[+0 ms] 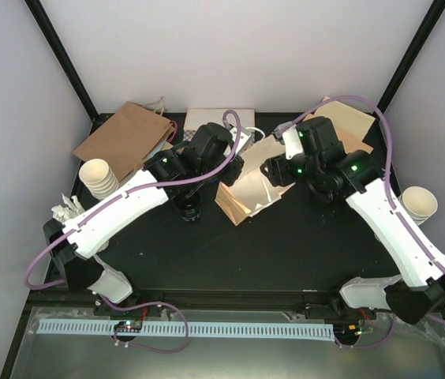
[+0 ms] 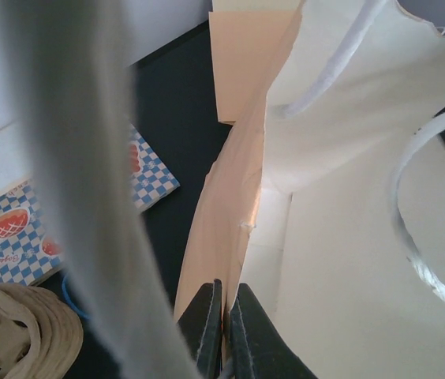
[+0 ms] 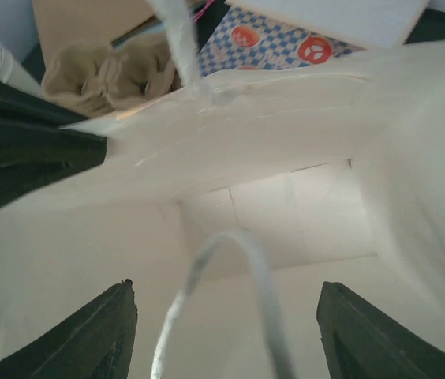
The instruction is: Pack the takeout coffee
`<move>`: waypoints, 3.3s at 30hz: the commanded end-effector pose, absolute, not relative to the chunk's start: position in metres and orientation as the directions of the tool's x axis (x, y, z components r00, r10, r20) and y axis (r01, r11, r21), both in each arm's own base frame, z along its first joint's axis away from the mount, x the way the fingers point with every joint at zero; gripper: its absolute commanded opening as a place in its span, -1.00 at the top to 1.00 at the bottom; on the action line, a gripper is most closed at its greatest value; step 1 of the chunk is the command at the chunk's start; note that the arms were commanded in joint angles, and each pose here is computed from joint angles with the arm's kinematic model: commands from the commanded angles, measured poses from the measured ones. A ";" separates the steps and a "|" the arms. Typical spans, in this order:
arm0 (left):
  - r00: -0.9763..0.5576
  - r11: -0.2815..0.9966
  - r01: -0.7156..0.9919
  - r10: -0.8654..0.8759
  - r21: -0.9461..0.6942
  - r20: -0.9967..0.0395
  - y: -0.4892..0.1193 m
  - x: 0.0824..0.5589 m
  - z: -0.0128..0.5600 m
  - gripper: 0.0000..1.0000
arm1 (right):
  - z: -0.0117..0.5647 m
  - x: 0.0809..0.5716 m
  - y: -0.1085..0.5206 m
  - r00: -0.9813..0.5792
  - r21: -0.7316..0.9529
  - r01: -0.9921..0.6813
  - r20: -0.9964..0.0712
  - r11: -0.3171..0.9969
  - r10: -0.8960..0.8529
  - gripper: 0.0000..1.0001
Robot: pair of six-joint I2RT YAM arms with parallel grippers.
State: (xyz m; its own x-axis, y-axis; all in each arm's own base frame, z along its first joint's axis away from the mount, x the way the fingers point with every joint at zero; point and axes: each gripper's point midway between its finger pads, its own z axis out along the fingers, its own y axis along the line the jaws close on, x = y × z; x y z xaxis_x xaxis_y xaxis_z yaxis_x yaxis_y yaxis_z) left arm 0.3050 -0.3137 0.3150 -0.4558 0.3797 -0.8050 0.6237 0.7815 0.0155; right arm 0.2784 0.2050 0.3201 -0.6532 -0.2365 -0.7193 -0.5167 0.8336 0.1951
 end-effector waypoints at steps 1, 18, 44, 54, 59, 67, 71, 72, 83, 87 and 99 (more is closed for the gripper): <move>-0.401 0.773 0.634 0.350 0.019 -0.847 -0.313 0.305 0.340 0.91 | 0.321 0.268 0.216 -0.636 0.195 -0.607 -0.701 0.770 -0.323 -0.19; -0.420 0.806 0.588 0.378 0.070 -0.825 -0.301 0.342 0.339 0.90 | 0.311 0.194 0.233 -0.621 0.398 -0.749 -0.702 0.530 -0.349 0.45; -0.443 0.786 0.609 0.227 -0.106 -0.867 -0.320 0.372 0.340 0.90 | 0.222 0.221 0.166 -0.777 0.321 -0.347 -0.624 0.881 -0.078 -0.34; -0.496 0.750 0.643 0.256 -0.153 -0.830 -0.332 0.368 0.308 0.88 | 0.296 0.223 0.178 -0.638 0.320 -0.488 -0.766 0.812 -0.081 -0.79; -0.519 0.759 0.630 0.254 -0.164 -0.816 -0.332 0.371 0.297 0.78 | 0.319 0.236 0.173 -0.613 0.298 -0.446 -0.789 0.844 -0.045 -0.90; -0.531 0.760 0.623 0.236 -0.186 -0.814 -0.327 0.374 0.301 0.20 | 0.342 0.251 0.172 -0.577 0.271 -0.423 -0.816 0.865 -0.027 -0.92; -0.505 0.780 0.607 0.230 -0.153 -0.832 -0.313 0.368 0.319 -0.15 | 0.356 0.254 0.169 -0.548 0.236 -0.426 -0.835 0.873 -0.042 -0.92; -0.499 0.785 0.603 0.229 -0.144 -0.836 -0.308 0.366 0.323 -0.23 | 0.359 0.255 0.167 -0.539 0.220 -0.425 -0.841 0.878 -0.050 -0.92; -0.524 0.888 0.446 0.160 -0.109 -0.837 -0.218 0.305 0.350 -0.56 | 0.387 0.250 0.158 -0.473 0.172 -0.439 -0.879 0.882 -0.063 -0.92; -0.519 0.909 0.393 0.091 -0.142 -0.850 -0.188 0.285 0.332 -0.93 | 0.386 0.248 0.157 -0.467 0.175 -0.442 -0.882 0.880 -0.060 -0.92; -0.650 0.948 0.096 -0.170 -0.302 -0.741 -0.123 0.336 0.247 -0.98 | 0.383 0.243 0.157 -0.469 0.189 -0.451 -0.882 0.872 -0.052 -0.91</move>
